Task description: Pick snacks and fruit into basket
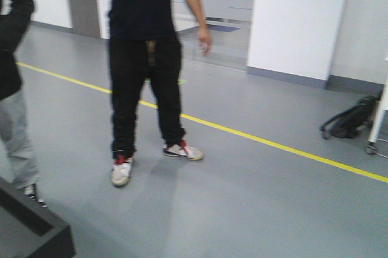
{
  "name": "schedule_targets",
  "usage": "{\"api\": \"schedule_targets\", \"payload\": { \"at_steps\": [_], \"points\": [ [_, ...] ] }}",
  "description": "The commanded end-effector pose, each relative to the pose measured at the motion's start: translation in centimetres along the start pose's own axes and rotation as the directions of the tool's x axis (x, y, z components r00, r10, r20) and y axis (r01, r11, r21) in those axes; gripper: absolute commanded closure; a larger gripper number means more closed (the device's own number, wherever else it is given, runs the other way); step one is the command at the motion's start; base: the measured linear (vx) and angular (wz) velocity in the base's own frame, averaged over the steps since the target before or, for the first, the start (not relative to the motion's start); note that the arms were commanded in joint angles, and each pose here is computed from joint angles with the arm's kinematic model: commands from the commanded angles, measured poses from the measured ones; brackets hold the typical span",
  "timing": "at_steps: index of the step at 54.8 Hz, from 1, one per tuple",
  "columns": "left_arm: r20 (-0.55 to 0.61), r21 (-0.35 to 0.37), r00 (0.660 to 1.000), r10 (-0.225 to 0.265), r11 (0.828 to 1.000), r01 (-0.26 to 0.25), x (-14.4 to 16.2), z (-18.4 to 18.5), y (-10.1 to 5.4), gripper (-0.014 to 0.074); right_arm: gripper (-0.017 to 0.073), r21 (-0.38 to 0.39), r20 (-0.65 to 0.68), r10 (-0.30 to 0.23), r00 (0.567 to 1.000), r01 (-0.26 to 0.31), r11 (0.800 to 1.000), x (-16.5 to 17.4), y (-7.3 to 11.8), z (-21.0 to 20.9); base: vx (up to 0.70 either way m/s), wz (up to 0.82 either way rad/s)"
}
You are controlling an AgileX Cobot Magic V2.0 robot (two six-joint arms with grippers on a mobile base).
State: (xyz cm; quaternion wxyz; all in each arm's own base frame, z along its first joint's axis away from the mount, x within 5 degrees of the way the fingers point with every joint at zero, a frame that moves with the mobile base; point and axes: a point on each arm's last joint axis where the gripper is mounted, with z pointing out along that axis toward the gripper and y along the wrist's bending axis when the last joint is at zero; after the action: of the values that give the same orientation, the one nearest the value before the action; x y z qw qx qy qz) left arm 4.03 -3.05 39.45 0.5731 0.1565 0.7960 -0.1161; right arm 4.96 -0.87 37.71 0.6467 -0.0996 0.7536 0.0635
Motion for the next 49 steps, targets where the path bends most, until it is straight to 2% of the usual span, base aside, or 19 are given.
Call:
{"api": "schedule_targets", "payload": {
  "at_steps": [1, 49],
  "points": [
    [0.092, -0.006, 0.996, -0.024, 1.000, 0.024, -1.35, -0.16, 0.09, 0.0601, 0.0564, -0.001, 0.095, -0.039, 0.995, 0.040, 0.999, -1.47, 0.02, -0.23, -0.19, -0.56],
    [0.092, -0.006, 0.996, -0.024, 1.000, 0.024, -1.35, -0.16, 0.09, 0.0601, 0.0564, -0.001, 0.095, -0.039, 0.995, 0.040, 0.999, -1.47, 0.02, -0.23, -0.22, -0.43]
  ]
}}
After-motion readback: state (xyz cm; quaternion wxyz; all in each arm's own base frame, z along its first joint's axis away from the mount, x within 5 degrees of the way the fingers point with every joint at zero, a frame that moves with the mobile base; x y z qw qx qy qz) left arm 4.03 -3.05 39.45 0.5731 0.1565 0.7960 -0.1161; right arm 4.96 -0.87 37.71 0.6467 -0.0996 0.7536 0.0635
